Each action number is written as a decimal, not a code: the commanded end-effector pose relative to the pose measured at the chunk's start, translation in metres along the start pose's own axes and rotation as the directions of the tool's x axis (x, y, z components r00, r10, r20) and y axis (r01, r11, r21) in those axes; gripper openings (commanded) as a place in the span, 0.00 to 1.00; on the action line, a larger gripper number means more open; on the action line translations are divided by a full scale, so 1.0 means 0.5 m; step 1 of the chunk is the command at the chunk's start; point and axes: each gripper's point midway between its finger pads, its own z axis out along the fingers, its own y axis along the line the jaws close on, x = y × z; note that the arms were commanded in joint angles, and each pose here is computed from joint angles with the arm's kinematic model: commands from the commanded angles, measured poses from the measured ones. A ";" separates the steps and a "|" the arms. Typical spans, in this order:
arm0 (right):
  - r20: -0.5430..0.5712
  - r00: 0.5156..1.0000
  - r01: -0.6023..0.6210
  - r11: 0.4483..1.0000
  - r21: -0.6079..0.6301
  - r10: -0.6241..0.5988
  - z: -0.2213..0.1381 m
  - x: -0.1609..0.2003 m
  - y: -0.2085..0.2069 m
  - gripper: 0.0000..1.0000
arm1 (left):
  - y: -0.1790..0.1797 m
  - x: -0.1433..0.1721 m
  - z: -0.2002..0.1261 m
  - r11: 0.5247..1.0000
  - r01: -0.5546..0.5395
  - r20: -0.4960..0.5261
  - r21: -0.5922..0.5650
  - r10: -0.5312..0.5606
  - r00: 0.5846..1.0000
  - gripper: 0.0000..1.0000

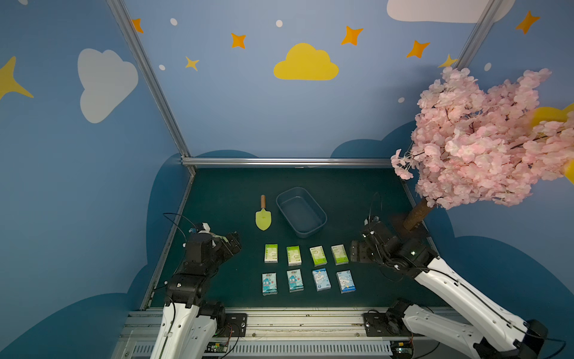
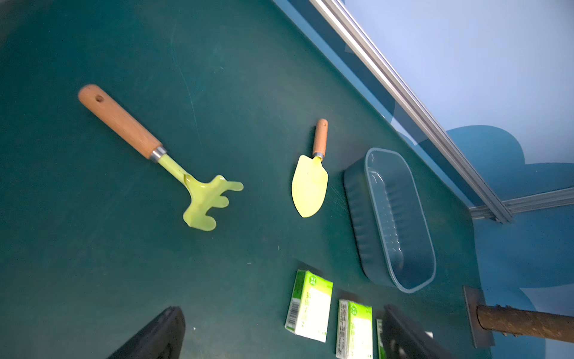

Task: Take the pocket tissues out of the storage box
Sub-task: Reset both arms

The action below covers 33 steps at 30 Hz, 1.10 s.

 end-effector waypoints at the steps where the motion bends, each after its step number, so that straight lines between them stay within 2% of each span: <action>1: 0.127 0.991 0.020 0.997 0.070 -0.028 -0.011 -0.054 -0.044 0.98 | 0.003 -0.040 0.002 0.999 -0.041 0.077 -0.032 0.043 0.996 1.00; 5: 0.217 0.976 -0.053 0.992 0.115 0.027 0.004 -0.096 -0.097 0.98 | 0.006 -0.056 0.018 0.997 -0.052 0.086 -0.051 0.056 0.995 1.00; 9: 0.282 0.955 -0.131 0.985 0.110 0.096 0.052 -0.123 -0.145 0.98 | 0.020 -0.071 0.038 0.995 -0.046 0.086 -0.092 0.054 0.995 1.00; 15: 0.300 0.932 -0.255 0.956 0.142 0.204 0.150 -0.117 -0.224 0.98 | 0.055 -0.087 0.067 0.986 -0.034 0.078 -0.161 0.047 0.996 1.00; 19: 0.347 0.926 -0.219 0.960 0.172 0.149 0.187 -0.136 -0.238 0.98 | 0.070 -0.093 0.084 0.982 -0.056 0.080 -0.182 0.072 0.994 1.00; 23: 0.389 0.914 -0.183 0.973 0.141 0.116 0.217 -0.155 -0.227 0.98 | 0.084 -0.101 0.092 0.978 -0.064 0.115 -0.201 0.088 0.989 1.00; 27: 0.383 0.923 -0.091 0.987 0.130 0.035 0.250 -0.163 -0.212 0.98 | 0.094 -0.107 0.100 0.975 -0.080 0.164 -0.206 0.116 0.980 1.00; 33: 0.414 0.910 0.003 0.997 0.083 -0.037 0.290 -0.176 -0.185 0.98 | 0.125 -0.105 0.101 0.948 -0.146 0.163 -0.284 0.197 0.967 1.00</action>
